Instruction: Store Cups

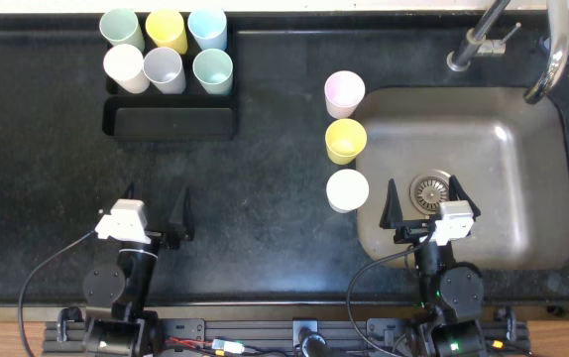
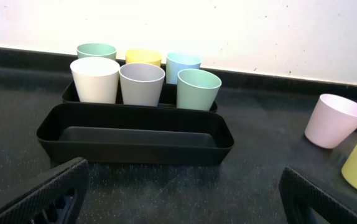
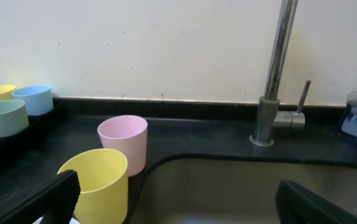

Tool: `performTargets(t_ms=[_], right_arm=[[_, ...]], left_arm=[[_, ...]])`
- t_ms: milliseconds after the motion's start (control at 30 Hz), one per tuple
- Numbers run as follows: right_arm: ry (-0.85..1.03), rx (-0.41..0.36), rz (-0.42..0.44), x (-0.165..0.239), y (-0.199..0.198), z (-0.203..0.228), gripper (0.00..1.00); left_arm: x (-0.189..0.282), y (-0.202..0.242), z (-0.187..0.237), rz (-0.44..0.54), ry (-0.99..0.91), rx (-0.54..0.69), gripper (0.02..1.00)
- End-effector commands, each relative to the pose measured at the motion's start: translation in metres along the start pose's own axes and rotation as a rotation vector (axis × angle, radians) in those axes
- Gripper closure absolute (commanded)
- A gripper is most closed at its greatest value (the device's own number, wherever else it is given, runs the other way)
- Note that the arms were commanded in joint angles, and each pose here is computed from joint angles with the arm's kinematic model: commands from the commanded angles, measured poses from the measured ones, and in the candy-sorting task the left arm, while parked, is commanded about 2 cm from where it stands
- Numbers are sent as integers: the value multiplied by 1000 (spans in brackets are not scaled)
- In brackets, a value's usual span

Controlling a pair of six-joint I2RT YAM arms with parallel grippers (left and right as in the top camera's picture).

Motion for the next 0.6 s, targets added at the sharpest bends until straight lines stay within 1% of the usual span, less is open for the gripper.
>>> performTargets(t_ms=[33, 133, 300, 600], right_arm=[[2, 3, 14, 0, -1, 4, 3], [2, 3, 14, 0, -1, 4, 5], [2, 3, 14, 0, -1, 4, 3], [2, 3, 14, 0, -1, 3, 5]], left_arm=[[1, 5, -3, -22, -17, -16, 18], [1, 5, -3, -25, -18, -17, 18], [1, 5, -3, -25, -17, -72, 18], [1, 5, -3, -25, -17, -72, 18]])
Point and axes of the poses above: each gripper's point midway between its finger pads, its own x axis back along the fingers, its own y axis along the line the jaws close on, z = x × y, the point moved 9 cm from there along x, back along the fingers, and after that the axes turned 14 degrees about x, right-handed, at the moved point
